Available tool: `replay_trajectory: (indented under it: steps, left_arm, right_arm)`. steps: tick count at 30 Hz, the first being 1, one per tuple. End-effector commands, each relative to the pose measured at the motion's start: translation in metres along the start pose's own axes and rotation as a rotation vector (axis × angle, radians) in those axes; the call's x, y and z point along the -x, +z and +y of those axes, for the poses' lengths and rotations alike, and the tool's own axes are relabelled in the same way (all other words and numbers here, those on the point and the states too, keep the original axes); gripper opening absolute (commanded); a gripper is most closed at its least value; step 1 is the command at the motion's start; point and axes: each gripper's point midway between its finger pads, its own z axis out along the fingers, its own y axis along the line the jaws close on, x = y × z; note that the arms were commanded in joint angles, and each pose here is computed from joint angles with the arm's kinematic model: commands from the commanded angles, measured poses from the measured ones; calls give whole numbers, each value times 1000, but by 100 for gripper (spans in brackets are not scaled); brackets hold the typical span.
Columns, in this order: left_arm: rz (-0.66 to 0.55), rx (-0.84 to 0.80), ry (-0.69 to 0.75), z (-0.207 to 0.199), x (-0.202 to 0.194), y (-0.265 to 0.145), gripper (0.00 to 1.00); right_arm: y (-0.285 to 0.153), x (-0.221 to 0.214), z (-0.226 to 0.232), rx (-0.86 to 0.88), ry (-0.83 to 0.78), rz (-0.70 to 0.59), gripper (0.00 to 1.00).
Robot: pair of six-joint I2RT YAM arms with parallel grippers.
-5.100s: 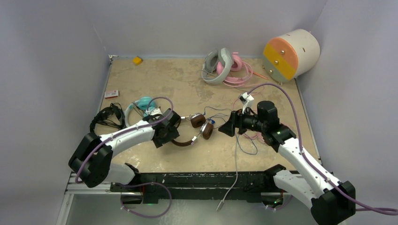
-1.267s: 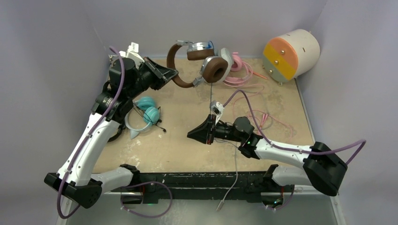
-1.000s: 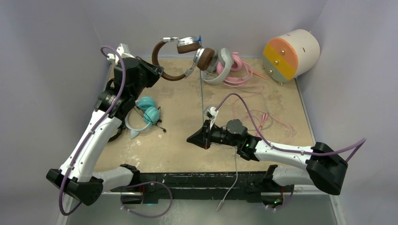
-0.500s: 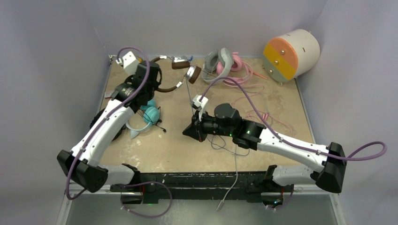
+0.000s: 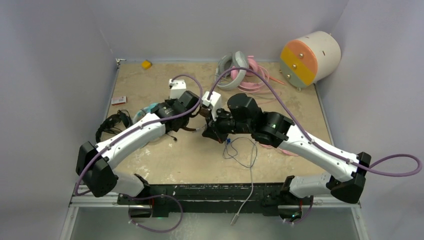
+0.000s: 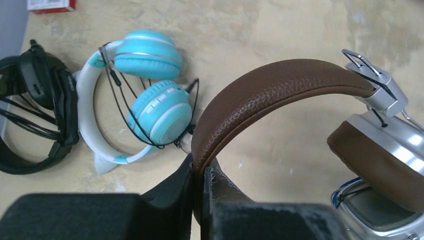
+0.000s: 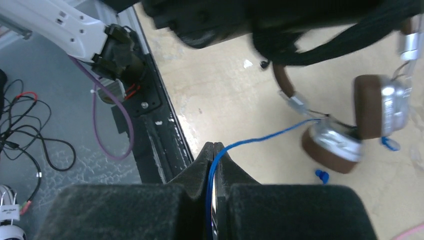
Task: Wrap the headphones
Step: Wrap the headphones cable around the headphones.
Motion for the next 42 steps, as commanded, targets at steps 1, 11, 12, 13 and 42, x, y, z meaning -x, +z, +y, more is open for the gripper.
replay_trajectory:
  steps: [1, 11, 12, 13, 42]
  left_arm:
    - [-53, -141, 97, -22, 2, -22, 0]
    - [57, -604, 277, -60, -32, -75, 0]
    - [63, -622, 283, -60, -31, -80, 0]
    - [68, -632, 292, -58, -31, -83, 0]
    - [85, -408, 413, 0, -30, -78, 0]
  right_arm:
    - [-18, -2, -18, -21, -3, 44, 1]
    - [-30, -4, -73, -127, 82, 7, 0]
    - [-28, -7, -77, -122, 101, 9, 0]
    - [-29, -9, -82, -123, 125, 3, 0]
    - [-37, -73, -180, -310, 388, 47, 16]
